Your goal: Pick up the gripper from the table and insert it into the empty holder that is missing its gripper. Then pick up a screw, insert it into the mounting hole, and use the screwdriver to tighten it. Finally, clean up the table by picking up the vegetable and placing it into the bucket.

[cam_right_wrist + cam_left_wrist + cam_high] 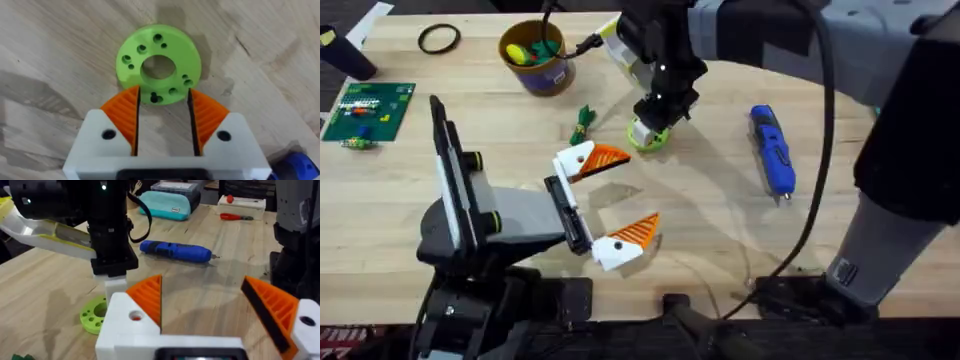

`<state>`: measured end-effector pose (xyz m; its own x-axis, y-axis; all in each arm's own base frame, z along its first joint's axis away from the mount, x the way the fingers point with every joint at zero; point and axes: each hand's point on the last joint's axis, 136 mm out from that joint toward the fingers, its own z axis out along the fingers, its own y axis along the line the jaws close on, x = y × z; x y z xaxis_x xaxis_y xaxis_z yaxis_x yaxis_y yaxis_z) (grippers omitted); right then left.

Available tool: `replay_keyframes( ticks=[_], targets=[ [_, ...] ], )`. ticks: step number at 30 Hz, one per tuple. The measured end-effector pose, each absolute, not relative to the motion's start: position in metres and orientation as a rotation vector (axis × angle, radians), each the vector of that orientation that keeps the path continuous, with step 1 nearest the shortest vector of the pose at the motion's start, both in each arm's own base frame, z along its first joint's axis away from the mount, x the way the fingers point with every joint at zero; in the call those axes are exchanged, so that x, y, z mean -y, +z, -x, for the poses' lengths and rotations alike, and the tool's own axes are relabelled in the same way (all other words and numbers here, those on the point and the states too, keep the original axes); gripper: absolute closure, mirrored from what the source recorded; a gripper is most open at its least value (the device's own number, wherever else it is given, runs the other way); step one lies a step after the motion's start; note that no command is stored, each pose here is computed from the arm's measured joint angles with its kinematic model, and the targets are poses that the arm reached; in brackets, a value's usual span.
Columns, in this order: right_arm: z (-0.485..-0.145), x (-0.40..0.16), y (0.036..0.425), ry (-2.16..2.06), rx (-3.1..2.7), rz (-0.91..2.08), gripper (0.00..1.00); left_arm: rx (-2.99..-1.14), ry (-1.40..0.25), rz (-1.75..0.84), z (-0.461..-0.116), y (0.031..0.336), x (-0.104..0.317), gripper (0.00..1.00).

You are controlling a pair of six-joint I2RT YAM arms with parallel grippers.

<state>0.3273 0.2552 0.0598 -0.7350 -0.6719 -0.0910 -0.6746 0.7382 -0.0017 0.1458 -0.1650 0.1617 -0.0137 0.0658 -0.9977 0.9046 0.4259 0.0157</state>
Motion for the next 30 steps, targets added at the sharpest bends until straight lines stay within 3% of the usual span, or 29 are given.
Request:
replay_keyframes(
  ticks=[30],
  targets=[
    [-0.3199, -0.2615, 0.0596, 0.116, -2.871, 1.105, 0.497, -1.433, -0.844, -0.925, -0.1458, 0.1617, 0.1650, 0.014]
  ],
)
